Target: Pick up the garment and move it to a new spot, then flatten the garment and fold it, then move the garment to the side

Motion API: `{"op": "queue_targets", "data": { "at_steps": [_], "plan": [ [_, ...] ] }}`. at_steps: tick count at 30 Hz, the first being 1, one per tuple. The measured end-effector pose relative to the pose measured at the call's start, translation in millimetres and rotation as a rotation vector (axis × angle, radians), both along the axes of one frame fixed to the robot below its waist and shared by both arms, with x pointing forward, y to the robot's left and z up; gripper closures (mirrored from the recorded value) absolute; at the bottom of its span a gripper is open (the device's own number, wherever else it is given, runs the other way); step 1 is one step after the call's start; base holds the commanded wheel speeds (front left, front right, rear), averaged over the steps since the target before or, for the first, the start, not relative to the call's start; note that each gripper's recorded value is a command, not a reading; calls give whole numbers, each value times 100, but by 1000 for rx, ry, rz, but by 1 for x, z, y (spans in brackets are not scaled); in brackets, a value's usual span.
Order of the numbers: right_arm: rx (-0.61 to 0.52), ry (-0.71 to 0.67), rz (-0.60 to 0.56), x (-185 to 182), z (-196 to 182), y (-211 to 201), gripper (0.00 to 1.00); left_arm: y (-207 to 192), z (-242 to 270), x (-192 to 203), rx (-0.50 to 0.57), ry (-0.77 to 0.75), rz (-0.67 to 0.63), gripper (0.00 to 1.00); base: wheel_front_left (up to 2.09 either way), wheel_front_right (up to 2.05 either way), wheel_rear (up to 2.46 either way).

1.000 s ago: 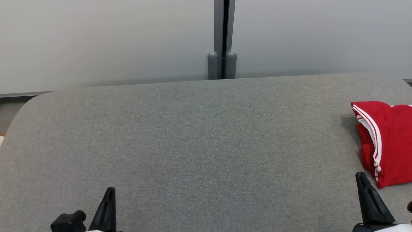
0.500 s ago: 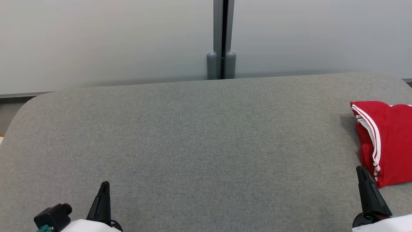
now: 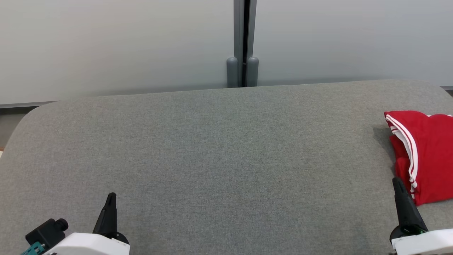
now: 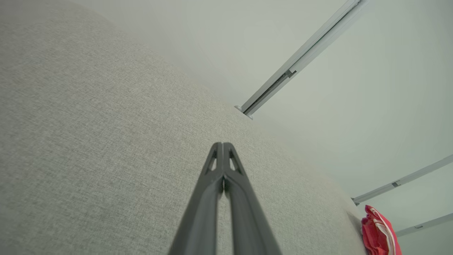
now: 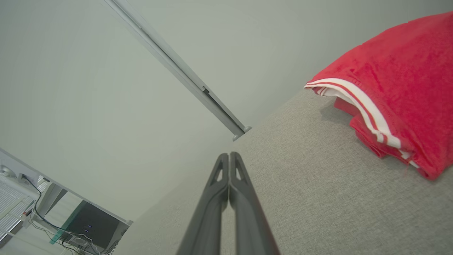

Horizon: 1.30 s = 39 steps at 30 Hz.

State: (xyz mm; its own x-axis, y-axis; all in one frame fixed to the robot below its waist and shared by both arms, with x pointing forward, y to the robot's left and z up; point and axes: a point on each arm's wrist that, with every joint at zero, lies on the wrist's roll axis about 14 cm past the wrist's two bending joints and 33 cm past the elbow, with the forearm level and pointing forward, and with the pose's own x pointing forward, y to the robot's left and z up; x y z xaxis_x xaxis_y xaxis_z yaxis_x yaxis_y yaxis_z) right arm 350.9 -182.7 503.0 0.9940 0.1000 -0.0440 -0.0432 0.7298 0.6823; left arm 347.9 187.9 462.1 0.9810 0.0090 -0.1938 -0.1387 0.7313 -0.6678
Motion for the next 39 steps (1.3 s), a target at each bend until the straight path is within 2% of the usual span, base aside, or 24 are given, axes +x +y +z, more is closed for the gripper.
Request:
{"op": "queue_targets", "data": {
  "at_steps": [39],
  "plan": [
    [439, 13, -64, 21, 0, -9, 100, 5, 17, 22, -443, -59, 52, 100, 0, 0, 0]
  ]
}}
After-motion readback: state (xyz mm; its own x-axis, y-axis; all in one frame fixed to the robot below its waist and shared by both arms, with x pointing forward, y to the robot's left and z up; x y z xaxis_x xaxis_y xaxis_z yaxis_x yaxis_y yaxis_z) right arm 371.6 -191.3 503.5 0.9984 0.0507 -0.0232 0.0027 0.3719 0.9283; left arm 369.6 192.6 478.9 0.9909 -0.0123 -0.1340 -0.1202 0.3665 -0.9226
